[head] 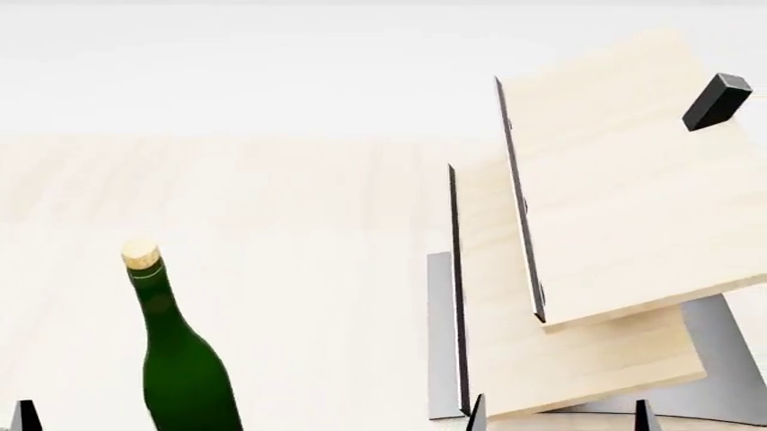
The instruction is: Put the wine bottle on the wine rack.
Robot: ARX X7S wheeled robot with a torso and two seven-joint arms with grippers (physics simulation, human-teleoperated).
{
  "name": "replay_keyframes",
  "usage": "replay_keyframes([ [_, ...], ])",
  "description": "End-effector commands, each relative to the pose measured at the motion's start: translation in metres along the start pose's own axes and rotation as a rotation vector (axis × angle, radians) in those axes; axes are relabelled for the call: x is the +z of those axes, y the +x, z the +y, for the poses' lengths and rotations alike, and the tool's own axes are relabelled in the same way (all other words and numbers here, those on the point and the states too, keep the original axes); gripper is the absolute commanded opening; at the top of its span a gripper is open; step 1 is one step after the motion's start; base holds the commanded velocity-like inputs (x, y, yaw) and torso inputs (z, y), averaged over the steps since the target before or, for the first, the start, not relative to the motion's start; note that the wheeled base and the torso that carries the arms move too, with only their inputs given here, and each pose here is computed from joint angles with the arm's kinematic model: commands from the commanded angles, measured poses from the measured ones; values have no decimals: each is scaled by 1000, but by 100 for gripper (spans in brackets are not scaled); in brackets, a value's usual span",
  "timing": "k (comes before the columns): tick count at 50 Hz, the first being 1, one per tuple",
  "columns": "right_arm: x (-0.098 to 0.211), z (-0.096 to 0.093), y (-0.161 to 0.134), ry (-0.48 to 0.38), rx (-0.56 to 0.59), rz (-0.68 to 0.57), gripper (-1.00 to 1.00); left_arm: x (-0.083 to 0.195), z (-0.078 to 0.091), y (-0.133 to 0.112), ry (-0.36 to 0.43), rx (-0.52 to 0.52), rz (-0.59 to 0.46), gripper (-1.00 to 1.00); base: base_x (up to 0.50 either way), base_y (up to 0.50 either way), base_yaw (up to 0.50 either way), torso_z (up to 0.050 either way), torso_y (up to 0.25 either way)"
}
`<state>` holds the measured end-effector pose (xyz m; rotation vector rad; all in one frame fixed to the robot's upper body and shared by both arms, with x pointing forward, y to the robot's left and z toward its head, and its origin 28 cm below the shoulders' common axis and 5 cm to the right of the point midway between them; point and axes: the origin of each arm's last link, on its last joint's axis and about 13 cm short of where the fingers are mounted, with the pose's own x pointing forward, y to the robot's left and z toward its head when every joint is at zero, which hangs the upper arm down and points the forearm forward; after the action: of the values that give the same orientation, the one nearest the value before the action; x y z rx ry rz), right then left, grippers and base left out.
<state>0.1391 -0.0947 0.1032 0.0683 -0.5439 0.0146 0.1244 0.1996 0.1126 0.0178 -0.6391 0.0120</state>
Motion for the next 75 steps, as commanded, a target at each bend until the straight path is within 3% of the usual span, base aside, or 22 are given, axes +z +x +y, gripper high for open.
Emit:
replay_keyframes([
  [1,-1,0,0,0,1,2,100,0,0,0,1,-1,1,100,0,-102,0,0,0],
  [36,0,1,-1,0,5,3,100,0,0,0,2,0,0,100,0,-99,0,0,0],
  [56,-3,2,2,-65,-12,28,100,0,0,0,2,1,0,100,0,-3,0,0,0],
  [68,9,8,27,-65,-3,0,100,0,0,0,2,2,-1,100,0,0,0,0,0],
  [75,11,12,45,-119,-26,-10,100,0,0,0,3,1,-1,100,0,0,0,0,0],
])
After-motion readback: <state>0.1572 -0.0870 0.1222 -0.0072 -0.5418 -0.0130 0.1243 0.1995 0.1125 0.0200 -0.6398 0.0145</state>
